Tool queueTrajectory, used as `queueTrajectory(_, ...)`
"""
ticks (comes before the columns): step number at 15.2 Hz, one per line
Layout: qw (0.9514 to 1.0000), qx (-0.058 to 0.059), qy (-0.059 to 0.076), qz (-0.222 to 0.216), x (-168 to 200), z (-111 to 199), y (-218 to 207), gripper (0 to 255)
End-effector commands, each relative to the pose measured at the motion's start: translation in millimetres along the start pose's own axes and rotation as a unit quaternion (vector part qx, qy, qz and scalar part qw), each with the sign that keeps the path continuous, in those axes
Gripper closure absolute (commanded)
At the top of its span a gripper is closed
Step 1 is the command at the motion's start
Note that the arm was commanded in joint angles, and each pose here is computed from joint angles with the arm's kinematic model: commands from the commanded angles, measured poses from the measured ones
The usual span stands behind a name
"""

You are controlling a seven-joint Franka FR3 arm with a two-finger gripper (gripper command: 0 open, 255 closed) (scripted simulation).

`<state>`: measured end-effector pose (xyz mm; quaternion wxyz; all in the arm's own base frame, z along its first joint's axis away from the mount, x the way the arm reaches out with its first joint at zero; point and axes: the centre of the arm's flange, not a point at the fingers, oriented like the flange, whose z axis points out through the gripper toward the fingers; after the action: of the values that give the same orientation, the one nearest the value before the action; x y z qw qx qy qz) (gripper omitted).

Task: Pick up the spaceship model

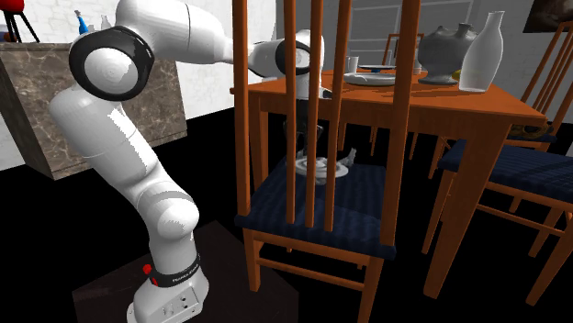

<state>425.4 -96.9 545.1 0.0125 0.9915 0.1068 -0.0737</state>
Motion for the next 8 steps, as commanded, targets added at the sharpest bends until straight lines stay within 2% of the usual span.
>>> queueTrajectory(1, 1.0, 0.0, 0.0, 0.0, -1, -7, 0, 255)
queueTrajectory(8, 1.0, 0.0, 0.0, 0.0, -7, -44, 0, 255)
